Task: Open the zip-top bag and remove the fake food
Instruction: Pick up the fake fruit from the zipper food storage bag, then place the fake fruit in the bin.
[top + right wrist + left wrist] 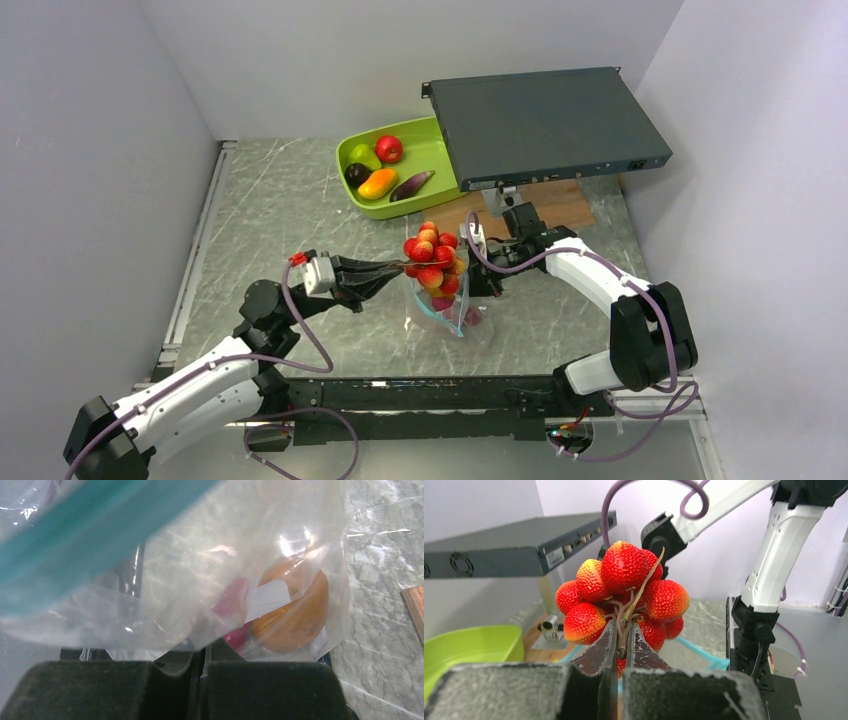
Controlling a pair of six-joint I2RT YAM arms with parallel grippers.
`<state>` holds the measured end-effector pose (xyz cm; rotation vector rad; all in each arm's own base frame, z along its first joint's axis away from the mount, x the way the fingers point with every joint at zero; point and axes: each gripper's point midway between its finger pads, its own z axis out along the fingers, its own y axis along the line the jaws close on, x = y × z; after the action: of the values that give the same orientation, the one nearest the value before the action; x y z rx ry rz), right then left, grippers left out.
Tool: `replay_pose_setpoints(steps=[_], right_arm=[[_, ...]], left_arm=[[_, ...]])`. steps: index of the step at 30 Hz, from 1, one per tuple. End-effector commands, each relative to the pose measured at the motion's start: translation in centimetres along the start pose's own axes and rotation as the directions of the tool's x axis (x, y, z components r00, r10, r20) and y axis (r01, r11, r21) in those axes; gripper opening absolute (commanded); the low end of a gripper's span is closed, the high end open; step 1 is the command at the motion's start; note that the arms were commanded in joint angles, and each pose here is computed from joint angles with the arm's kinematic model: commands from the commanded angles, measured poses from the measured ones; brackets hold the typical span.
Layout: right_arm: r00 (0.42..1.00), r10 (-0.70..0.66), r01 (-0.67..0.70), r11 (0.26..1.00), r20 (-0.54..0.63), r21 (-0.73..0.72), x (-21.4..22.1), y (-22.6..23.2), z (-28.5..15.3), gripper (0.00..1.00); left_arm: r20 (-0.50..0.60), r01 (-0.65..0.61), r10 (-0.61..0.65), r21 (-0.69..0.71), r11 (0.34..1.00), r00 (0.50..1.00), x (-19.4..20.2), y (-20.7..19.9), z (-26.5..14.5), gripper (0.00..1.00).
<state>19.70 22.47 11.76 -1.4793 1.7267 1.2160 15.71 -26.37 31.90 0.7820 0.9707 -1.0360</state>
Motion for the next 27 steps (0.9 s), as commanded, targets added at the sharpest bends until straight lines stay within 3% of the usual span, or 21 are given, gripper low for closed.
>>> replay_pose_setpoints(steps=[1, 19, 27], right_arm=[[0.997, -0.07, 0.07, 0.998, 0.028, -0.002, -1.4, -0.2, -0.3, 0.0], [0.995, -0.1, 0.1, 0.995, 0.0, 0.01, -0.9, -0.4, -0.5, 0.0], [0.994, -0.108, 0.108, 0.994, -0.013, 0.014, -0.6, -0.5, -0.5, 0.0]], left_arm=[[-0.029, -0.025, 0.024, -0.041, 0.999, 0.999, -0.1, 1.0, 0.3, 0.0], [-0.016, -0.076, 0.075, -0.222, 0.972, 0.997, -3.6, 5.7, 0.1, 0.0], [-0.031, -0.117, 0.116, -0.455, 0.883, 0.993, -5.6, 12.0, -0.7, 0.0]])
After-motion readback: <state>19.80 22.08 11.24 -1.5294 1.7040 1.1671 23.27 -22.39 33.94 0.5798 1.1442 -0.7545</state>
